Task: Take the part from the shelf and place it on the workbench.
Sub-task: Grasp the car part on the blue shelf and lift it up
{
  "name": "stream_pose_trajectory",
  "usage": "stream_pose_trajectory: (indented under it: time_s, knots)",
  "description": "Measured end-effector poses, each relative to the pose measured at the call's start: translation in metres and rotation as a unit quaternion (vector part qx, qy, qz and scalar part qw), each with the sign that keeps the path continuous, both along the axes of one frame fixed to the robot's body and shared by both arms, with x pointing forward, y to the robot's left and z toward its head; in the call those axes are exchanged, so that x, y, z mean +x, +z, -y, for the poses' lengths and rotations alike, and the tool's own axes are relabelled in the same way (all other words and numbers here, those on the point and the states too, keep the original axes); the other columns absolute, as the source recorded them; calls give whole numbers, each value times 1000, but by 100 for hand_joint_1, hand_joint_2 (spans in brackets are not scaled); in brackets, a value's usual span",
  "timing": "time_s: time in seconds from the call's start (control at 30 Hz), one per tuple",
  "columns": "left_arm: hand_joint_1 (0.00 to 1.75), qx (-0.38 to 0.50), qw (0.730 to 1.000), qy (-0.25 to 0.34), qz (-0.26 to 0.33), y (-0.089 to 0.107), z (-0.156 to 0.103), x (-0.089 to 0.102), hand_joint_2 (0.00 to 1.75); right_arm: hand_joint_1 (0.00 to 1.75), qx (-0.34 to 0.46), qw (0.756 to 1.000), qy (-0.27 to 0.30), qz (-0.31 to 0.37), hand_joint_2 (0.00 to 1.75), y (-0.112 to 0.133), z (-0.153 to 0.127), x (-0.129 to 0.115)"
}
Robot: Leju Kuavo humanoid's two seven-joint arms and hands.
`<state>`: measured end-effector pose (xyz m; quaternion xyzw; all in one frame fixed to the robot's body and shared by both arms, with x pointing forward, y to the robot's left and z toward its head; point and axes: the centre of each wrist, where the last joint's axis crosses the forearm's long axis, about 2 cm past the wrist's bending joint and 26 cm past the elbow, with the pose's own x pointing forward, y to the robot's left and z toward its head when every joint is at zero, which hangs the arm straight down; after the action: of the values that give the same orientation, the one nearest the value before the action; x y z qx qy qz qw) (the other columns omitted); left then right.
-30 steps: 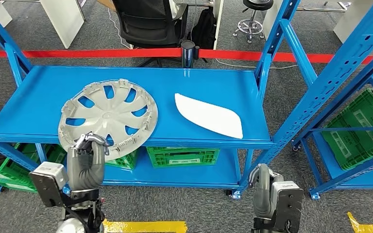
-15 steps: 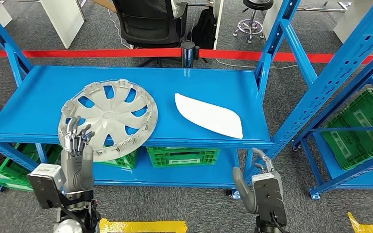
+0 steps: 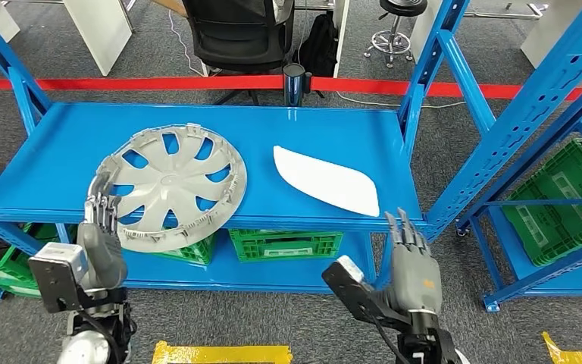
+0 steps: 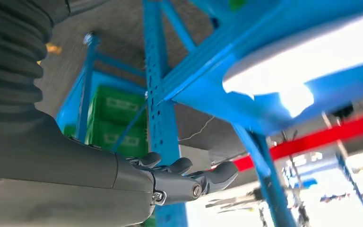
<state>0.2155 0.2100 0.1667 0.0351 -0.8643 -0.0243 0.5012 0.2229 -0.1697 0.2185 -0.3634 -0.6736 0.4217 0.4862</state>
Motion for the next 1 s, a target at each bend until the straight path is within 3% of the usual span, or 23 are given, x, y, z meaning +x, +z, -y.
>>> stream_pose_trajectory:
  time_s: [0.37, 0.73, 1.0]
  knots:
    - [0, 5, 999, -48, 15, 6, 2, 24, 0, 0, -76, 991, 35, -107, 175, 3, -8, 46]
    - [0, 3, 998, -60, 10, 4, 7, 36, 0, 0, -111, 987, 16, -114, 175, -3, -9, 80]
    - [0, -3, 998, -65, 2, 2, 10, 41, 0, 0, -133, 985, 24, -102, 175, -6, -25, 98]
